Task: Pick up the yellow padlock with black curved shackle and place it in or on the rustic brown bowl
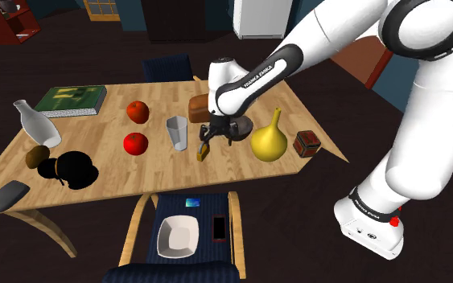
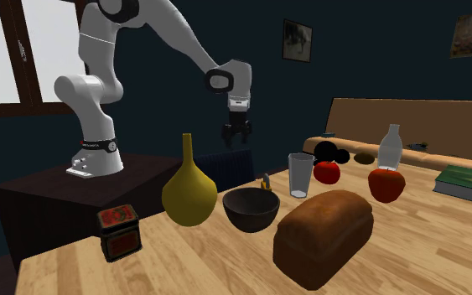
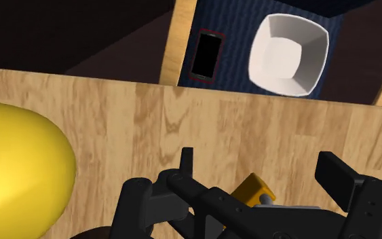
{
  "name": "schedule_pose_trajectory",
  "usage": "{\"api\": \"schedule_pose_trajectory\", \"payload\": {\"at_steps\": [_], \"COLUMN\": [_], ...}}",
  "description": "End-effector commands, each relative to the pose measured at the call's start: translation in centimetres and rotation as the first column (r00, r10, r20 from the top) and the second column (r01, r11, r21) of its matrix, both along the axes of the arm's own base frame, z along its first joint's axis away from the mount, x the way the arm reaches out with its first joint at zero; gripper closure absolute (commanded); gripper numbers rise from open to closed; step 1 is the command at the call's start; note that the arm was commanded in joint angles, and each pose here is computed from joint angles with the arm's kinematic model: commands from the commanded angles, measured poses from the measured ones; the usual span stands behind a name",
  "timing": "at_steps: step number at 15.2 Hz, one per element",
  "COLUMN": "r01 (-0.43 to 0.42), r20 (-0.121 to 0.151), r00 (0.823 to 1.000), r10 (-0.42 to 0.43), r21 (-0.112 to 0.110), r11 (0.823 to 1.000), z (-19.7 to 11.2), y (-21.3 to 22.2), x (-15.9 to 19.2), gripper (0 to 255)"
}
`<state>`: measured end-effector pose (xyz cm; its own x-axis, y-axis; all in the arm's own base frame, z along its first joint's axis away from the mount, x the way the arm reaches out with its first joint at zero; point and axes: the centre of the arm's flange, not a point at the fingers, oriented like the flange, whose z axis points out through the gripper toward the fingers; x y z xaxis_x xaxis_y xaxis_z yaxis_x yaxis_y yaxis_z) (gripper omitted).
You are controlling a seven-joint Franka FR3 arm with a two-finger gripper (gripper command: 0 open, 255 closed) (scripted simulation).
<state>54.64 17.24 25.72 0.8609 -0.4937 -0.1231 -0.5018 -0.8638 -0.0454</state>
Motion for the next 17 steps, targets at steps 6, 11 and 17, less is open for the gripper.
{"api": "schedule_pose_trajectory", "payload": {"at_steps": [6, 11, 17], "r01": [0.152, 0.257, 0.264], "r20": [0.006, 0.011, 0.011], "r00": [0.988, 0.966, 0.964], "r10": [-0.152, -0.257, -0.264], "r21": [0.0, 0.0, 0.001], "r11": [0.988, 0.966, 0.964], "z": [-6.6, -11.0, -13.9], "y": [0.5, 0.3, 0.6], "x": [6.6, 11.3, 11.5], "gripper": [0, 0, 0]}}
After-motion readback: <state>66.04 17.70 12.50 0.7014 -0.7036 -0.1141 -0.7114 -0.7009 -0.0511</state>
